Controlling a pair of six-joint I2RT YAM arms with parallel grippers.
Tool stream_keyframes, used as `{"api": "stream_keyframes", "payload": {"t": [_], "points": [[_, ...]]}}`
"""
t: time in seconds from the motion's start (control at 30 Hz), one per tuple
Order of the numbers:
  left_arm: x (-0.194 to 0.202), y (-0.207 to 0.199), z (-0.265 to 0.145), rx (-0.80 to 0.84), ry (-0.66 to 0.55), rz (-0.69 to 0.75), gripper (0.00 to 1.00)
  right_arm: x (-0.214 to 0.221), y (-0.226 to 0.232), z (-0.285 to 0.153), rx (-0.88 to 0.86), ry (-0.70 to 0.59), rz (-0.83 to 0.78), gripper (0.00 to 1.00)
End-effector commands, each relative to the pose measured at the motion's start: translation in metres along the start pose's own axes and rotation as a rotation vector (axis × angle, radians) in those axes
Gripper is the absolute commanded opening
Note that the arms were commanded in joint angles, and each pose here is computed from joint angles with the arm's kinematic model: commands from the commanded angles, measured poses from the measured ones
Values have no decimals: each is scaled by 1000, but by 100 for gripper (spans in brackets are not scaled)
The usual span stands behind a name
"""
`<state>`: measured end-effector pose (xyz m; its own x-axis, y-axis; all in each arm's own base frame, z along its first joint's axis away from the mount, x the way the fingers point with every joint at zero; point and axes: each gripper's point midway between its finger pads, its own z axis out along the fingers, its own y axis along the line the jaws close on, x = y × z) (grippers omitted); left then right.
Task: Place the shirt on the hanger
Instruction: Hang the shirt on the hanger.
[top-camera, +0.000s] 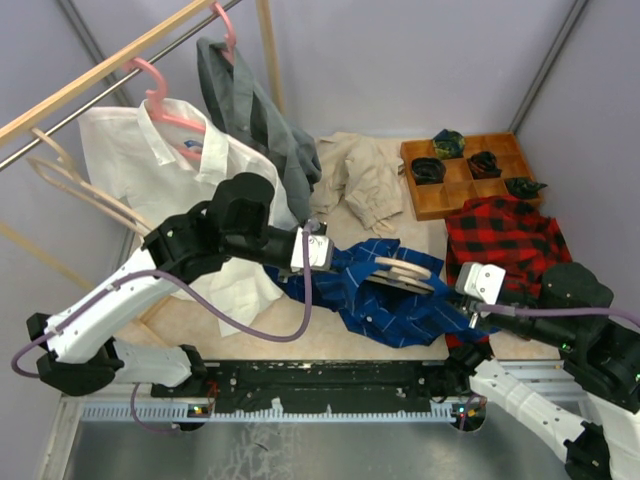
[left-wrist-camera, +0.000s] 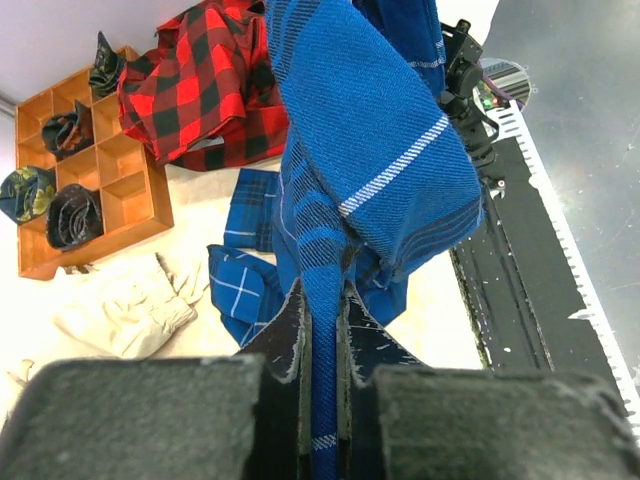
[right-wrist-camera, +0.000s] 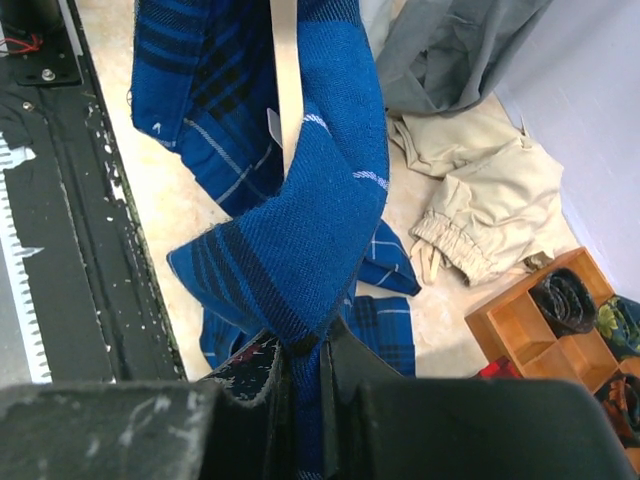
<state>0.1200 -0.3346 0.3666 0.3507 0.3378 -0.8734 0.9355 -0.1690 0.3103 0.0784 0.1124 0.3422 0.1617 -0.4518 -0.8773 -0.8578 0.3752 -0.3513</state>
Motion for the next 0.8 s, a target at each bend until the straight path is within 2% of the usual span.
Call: {"api": "stream_keyframes", "payload": {"t": [0.0, 0.1, 0.2, 0.3, 0.4, 0.57, 0.77], "points": [[-4, 3, 1, -12, -10, -10, 0, -31, -12, 4, 28, -117, -47, 2], [-1, 5, 0, -23, -2, -16, 0, -32, -12, 4, 30, -122, -37, 17], [4, 10, 0, -62, 17, -22, 0, -32, -15, 0, 57, -125, -30, 38], [9, 17, -2, -115, 33, -40, 0, -30, -19, -4, 97, -123, -24, 51], [15, 25, -3, -173, 47, -55, 0, -25, -26, -9, 157, -123, -15, 59], [26, 42, -4, -303, 68, -144, 0, -20, -52, -16, 335, -126, 61, 66], [38, 48, 3, -366, 65, -262, 0, -14, -74, -16, 493, -139, 329, 75]]}}
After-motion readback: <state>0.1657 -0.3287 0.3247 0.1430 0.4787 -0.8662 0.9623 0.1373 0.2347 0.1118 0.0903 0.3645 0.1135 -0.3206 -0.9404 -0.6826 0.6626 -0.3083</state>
